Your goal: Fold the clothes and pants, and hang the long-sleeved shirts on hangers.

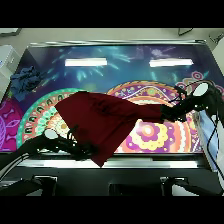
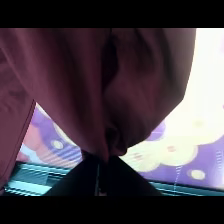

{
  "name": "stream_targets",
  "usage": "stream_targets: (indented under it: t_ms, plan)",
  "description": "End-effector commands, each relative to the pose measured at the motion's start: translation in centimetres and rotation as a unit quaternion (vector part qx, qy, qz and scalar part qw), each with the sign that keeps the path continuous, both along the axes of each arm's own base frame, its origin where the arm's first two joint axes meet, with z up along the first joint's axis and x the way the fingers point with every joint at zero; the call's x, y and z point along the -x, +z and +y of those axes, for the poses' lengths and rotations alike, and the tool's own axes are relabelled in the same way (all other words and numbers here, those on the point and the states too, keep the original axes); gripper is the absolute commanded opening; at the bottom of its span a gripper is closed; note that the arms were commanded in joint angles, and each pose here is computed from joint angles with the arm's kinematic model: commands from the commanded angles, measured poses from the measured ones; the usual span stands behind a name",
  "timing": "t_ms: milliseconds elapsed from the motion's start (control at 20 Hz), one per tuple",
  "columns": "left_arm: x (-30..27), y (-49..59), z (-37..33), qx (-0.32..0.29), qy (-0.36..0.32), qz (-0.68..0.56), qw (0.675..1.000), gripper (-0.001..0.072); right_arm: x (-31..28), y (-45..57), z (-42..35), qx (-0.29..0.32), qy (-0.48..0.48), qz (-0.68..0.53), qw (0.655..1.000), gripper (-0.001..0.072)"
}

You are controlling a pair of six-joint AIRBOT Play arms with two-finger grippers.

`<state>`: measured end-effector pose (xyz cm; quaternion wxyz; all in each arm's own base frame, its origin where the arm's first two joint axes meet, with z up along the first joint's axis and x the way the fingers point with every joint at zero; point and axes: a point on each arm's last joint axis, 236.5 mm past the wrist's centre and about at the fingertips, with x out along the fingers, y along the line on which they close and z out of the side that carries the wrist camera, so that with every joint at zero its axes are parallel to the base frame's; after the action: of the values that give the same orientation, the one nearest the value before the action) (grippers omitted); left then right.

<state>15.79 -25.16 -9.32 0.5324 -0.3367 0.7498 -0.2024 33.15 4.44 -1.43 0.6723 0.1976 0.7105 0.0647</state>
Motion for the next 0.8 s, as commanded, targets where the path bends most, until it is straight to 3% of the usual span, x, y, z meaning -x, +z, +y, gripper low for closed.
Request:
stream_targets:
  t_ms: [0, 50, 150, 200, 400, 550, 650, 750]
  plan:
    - [0.6, -1.8, -1.8, -0.017, 0.028, 0.014, 0.999, 0.0579, 0.0, 0.0, 0.1, -0.001, 0.000, 0.001, 1.000, 0.0039]
    - [0.5, -2.1, -2.0, -0.023, 0.037, 0.017, 0.999, 0.0564, 0.1, 0.1, 0.3, -0.005, 0.000, 0.003, 1.000, 0.0039]
    - [0.4, -1.8, -2.6, -0.011, 0.032, 0.006, 0.999, 0.0095, 0.3, 0.6, 1.4, -0.030, -0.001, 0.008, 1.000, 0.0039]
    - [0.4, -1.5, -2.8, 0.000, 0.014, -0.011, 1.000, 0.0028, 0.4, 0.8, 1.8, -0.042, -0.001, 0.009, 0.999, 0.0039]
    - [-3.9, 4.6, -3.8, 0.061, -0.037, -0.126, 0.990, 0.0024, -1.0, 3.6, 1.7, -0.034, 0.007, -0.056, 0.998, 0.0038]
    - [-11.3, 15.8, -0.6, 0.047, -0.056, -0.327, 0.942, 0.0023, -4.7, 12.5, -1.3, 0.047, 0.017, -0.217, 0.975, 0.0038]
    - [-15.6, 27.6, 3.8, 0.008, -0.020, -0.487, 0.873, 0.0023, -7.0, 22.9, -4.6, 0.131, -0.007, -0.369, 0.920, 0.0038]
    - [-16.6, 42.0, 9.1, -0.021, 0.065, -0.628, 0.775, 0.0024, -5.9, 36.9, -7.2, 0.203, -0.046, -0.540, 0.816, 0.0039]
